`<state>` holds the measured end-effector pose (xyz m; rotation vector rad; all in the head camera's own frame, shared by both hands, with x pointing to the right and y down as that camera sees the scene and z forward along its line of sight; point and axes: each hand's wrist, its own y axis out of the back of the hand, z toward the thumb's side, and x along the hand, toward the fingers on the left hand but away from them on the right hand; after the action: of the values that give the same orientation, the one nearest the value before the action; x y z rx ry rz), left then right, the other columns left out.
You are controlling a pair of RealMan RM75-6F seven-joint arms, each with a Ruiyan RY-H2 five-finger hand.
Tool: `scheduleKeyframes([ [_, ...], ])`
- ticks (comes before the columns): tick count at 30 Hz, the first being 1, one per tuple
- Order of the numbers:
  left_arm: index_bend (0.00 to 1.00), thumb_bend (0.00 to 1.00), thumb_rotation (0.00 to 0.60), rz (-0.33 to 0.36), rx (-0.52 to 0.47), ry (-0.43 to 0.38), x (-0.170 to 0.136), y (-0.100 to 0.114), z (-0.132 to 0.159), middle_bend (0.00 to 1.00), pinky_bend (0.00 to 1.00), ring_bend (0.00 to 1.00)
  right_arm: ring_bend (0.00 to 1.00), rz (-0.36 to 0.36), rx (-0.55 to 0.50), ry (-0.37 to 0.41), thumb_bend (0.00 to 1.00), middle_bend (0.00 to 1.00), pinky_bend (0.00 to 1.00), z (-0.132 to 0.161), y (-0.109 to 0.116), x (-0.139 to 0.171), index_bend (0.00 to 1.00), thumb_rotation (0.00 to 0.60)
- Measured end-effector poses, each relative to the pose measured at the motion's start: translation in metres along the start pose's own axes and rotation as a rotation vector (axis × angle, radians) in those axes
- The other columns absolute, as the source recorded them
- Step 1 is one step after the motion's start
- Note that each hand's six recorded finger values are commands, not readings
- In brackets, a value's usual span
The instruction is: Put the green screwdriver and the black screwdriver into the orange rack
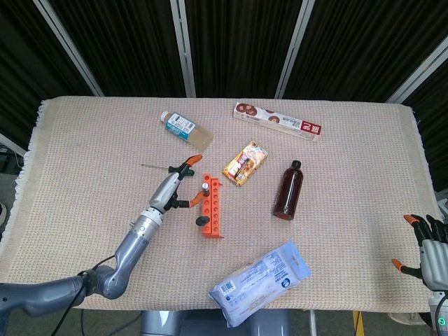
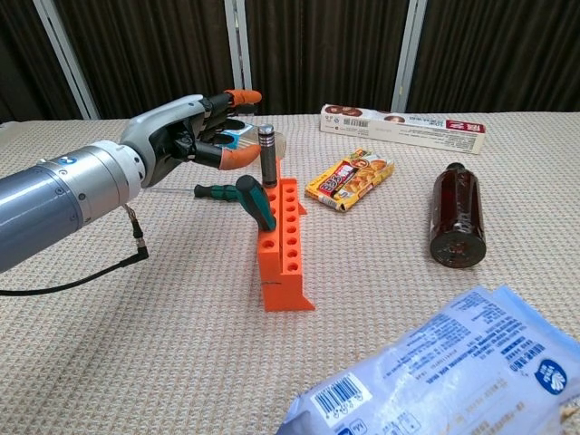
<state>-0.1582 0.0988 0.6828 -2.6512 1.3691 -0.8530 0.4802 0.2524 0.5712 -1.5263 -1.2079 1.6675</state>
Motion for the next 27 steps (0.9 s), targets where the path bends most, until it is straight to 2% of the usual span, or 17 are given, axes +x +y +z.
scheduleKeyframes([
  [3, 0.0, 0.41, 0.6, 0.014, 0.017, -0.017, -0.002, 0.004, 0.003, 0.0, 0.0, 0.0, 0.0, -0.003, 0.002, 0.004, 0.0, 0.13, 0.06, 0.001, 0.001, -0.001, 0.15, 0.6],
  [7, 0.03, 0.43, 0.6, 0.077, 0.116, -0.055, -0.012, 0.024, 0.008, 0.0, 0.0, 0.0, 0.0, -0.011, 0.015, 0.013, 0.0, 0.13, 0.06, 0.003, 0.004, -0.005, 0.15, 0.6],
  [13, 0.17, 0.45, 0.6, 0.185, 0.394, -0.027, -0.039, 0.066, 0.004, 0.0, 0.0, 0.0, 0.0, -0.029, 0.042, 0.037, 0.0, 0.13, 0.06, 0.011, 0.01, -0.012, 0.15, 0.6],
  [15, 0.19, 0.45, 0.6, 0.224, 0.491, -0.001, -0.051, 0.083, 0.0, 0.0, 0.0, 0.0, 0.0, -0.036, 0.048, 0.044, 0.0, 0.13, 0.06, 0.014, 0.012, -0.015, 0.15, 0.6],
  [19, 0.2, 0.45, 0.6, 0.335, 0.667, 0.091, -0.091, 0.125, -0.008, 0.0, 0.0, 0.0, 0.0, -0.056, 0.058, 0.059, 0.0, 0.09, 0.06, 0.02, 0.014, -0.019, 0.13, 0.6],
  [21, 0.2, 0.45, 0.6, 0.383, 0.708, 0.137, -0.114, 0.144, -0.012, 0.0, 0.0, 0.0, 0.0, -0.07, 0.061, 0.076, 0.0, 0.06, 0.06, 0.025, 0.016, -0.022, 0.11, 0.6],
  [24, 0.2, 0.45, 0.6, 0.468, 0.766, 0.223, -0.166, 0.174, -0.023, 0.0, 0.0, 0.0, 0.0, -0.107, 0.067, 0.102, 0.0, 0.04, 0.06, 0.034, 0.019, -0.024, 0.08, 0.6],
  [27, 0.2, 0.45, 0.6, 0.492, 0.783, 0.287, -0.21, 0.183, -0.032, 0.0, 0.0, 0.0, 0.0, -0.119, 0.073, 0.117, 0.0, 0.02, 0.06, 0.039, 0.02, -0.026, 0.07, 0.6],
])
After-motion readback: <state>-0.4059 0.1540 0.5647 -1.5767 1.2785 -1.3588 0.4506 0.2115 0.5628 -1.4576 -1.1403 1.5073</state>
